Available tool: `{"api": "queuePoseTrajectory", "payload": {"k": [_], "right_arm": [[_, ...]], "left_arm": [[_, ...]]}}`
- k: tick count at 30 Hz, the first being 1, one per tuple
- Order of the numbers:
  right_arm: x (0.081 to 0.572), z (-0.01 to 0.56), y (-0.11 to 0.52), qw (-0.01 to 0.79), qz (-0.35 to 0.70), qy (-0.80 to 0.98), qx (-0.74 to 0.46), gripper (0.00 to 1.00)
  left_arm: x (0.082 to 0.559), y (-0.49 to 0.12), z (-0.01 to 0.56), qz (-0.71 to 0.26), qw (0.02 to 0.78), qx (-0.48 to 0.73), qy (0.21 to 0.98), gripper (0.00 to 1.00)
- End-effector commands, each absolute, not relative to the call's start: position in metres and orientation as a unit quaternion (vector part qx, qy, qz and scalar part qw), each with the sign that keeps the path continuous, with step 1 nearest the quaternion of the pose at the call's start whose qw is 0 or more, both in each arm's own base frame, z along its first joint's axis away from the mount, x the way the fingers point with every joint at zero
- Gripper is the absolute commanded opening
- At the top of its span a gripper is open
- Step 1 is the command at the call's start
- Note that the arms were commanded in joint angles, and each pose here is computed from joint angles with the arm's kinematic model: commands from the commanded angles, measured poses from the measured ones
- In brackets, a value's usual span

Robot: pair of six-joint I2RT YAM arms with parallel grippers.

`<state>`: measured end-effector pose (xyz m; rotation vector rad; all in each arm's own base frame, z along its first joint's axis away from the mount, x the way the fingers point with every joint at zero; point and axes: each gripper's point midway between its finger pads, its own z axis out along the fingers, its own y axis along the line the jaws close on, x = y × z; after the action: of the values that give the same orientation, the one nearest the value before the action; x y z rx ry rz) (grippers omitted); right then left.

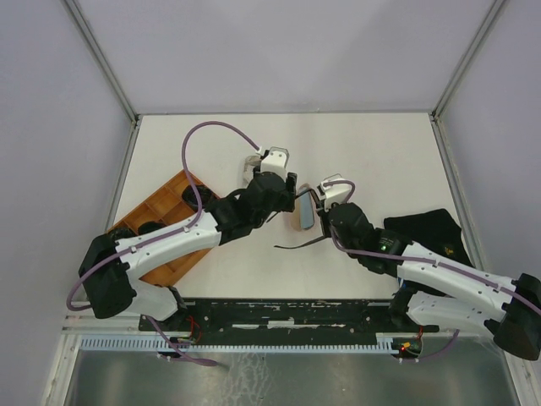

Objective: Organize the sunglasses
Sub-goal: Fold the sunglasses.

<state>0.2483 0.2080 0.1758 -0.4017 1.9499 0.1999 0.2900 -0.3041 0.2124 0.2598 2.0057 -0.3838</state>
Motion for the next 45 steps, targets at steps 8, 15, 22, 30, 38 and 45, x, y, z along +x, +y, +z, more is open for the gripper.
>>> {"api": "queuePoseTrajectory", "payload": {"k": [8, 15, 22, 30, 38, 45], "right_arm": [[0.262, 0.223, 0.221, 0.595, 0.131, 0.786, -0.104, 0.0], [0.263, 0.228, 0.211, 0.637, 0.123, 0.751, -0.12, 0.0], [0.265, 0.237, 0.207, 0.671, 0.12, 0.721, -0.124, 0.0], [0.265, 0.237, 0.206, 0.682, 0.129, 0.71, -0.118, 0.0], [0.268, 0.245, 0.208, 0.686, 0.132, 0.708, -0.104, 0.0], [0.27, 0.246, 0.215, 0.682, 0.141, 0.71, -0.106, 0.0]], "left_arm": [[0.287, -0.321, 0.218, -0.194, 0.511, 0.116, 0.829, 0.63], [0.29, -0.311, 0.228, -0.169, 0.507, 0.111, 0.838, 0.63], [0.294, -0.306, 0.23, -0.162, 0.501, 0.103, 0.844, 0.63], [0.294, -0.303, 0.224, -0.149, 0.494, 0.106, 0.85, 0.62], [0.291, -0.317, 0.206, -0.164, 0.469, 0.12, 0.86, 0.55], [0.287, -0.33, 0.198, -0.188, 0.454, 0.128, 0.862, 0.49]]}}
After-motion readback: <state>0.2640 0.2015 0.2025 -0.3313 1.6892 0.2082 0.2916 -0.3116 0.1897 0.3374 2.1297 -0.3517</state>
